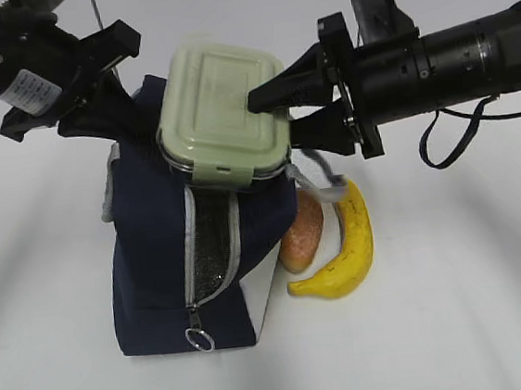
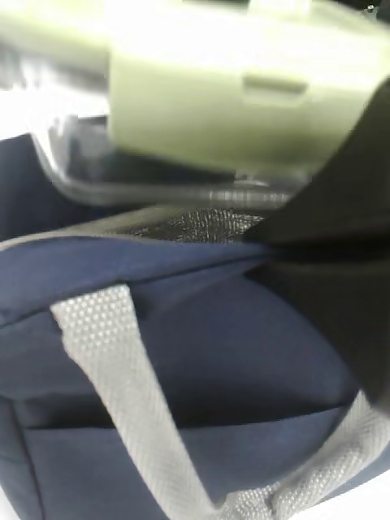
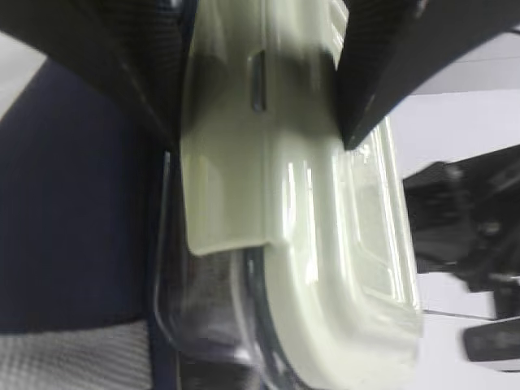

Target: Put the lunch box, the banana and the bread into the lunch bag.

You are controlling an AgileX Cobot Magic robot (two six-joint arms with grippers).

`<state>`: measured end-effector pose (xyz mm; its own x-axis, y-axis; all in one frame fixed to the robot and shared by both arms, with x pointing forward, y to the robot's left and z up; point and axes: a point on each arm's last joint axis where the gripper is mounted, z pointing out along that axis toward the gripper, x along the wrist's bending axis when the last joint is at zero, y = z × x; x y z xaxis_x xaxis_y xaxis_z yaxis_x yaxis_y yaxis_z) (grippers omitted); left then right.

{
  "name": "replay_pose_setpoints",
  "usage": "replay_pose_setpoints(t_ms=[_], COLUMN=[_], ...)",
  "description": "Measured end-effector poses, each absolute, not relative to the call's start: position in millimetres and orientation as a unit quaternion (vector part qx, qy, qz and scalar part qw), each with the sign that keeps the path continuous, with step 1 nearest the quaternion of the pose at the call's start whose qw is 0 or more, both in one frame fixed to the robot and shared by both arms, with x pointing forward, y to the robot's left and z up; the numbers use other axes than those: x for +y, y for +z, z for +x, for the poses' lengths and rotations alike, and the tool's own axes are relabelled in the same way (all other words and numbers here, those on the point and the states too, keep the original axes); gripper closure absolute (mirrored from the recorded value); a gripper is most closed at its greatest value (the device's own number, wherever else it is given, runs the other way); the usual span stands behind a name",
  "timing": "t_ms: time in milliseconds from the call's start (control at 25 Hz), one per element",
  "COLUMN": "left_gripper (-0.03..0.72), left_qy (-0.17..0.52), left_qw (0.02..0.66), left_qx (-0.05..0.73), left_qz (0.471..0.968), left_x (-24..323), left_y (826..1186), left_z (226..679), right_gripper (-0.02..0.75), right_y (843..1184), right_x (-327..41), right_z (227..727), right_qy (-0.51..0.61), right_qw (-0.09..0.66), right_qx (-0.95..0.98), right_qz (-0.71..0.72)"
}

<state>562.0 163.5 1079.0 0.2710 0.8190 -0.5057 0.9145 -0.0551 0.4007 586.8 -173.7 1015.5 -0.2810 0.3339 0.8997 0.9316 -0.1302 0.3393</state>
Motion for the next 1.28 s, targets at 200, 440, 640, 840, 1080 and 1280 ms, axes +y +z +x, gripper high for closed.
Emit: replay_pose_setpoints(t_ms=[200, 440, 640, 840, 1080, 1280], left_gripper=[0.691, 0.691, 0.691, 0.691, 0.691, 0.691], left_qy=[-0.07, -0.068, -0.066, -0.064, -0.061, -0.061], left_qw=[0.336, 0.337, 0.337, 0.337, 0.336, 0.332], left_qx=[0.599, 0.6, 0.599, 0.599, 0.599, 0.598], left_qz=[0.723, 0.722, 0.723, 0.723, 0.725, 0.727], left_x=[164, 164, 164, 164, 165, 165], left_y=[1079, 1079, 1079, 1079, 1079, 1078], left_z=[562, 563, 563, 563, 563, 563], right_gripper=[0.345, 0.345, 0.345, 0.345, 0.345, 0.345], right_y=[991, 985, 984, 992, 982, 960], right_x=[-176, -177, -161, -143, -118, -101], right_z=[592, 594, 591, 598, 611, 616], right_qy=[-0.492, -0.468, -0.454, -0.457, -0.446, -0.428], right_qw=[0.266, 0.243, 0.228, 0.224, 0.245, 0.256], right_qx=[-0.614, -0.628, -0.649, -0.655, -0.655, -0.662], right_qz=[-0.557, -0.572, -0.567, -0.558, -0.558, -0.559])
